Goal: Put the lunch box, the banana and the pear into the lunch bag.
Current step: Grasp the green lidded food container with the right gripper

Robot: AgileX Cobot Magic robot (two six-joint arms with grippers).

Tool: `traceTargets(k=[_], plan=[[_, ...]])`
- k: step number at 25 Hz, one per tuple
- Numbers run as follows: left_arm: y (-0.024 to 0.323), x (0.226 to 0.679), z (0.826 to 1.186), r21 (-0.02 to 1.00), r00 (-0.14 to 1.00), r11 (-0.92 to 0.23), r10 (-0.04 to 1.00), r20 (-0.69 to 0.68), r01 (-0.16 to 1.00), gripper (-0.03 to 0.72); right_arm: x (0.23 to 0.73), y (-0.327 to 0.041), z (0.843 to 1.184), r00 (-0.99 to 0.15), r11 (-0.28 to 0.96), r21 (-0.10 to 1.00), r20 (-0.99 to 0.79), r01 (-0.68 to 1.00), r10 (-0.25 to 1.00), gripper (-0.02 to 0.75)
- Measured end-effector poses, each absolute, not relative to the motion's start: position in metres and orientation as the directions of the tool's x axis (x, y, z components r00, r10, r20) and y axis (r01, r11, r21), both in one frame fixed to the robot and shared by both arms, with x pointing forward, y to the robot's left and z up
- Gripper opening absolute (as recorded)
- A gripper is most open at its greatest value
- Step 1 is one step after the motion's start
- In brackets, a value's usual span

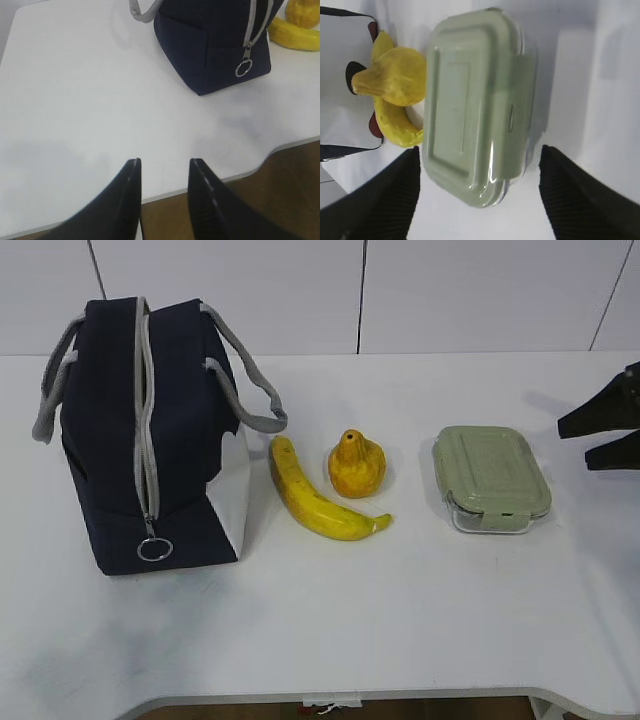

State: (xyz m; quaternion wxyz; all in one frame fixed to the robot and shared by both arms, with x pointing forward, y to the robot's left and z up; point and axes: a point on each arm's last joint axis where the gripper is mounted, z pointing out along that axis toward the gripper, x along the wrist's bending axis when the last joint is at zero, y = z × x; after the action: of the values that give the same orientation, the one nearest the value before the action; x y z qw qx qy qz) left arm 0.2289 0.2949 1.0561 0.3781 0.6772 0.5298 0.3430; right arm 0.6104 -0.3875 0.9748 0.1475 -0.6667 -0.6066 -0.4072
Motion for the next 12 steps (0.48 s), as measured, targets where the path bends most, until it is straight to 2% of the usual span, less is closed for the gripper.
traceTargets(k=[4, 12], plan=[[0.295, 0.229, 1.056, 0.876, 0.203, -0.153, 0.977, 0.064, 0.458, 0.243, 0.626, -0.391, 0.97, -0.093, -0.198, 0.317, 0.709, 0.927, 0.7, 0.583], [0.295, 0.229, 1.056, 0.876, 0.203, -0.153, 0.977, 0.064, 0.458, 0.243, 0.636, -0.378, 0.944, -0.082, -0.164, 0.261, 0.727, 0.951, 0.681, 0.583]])
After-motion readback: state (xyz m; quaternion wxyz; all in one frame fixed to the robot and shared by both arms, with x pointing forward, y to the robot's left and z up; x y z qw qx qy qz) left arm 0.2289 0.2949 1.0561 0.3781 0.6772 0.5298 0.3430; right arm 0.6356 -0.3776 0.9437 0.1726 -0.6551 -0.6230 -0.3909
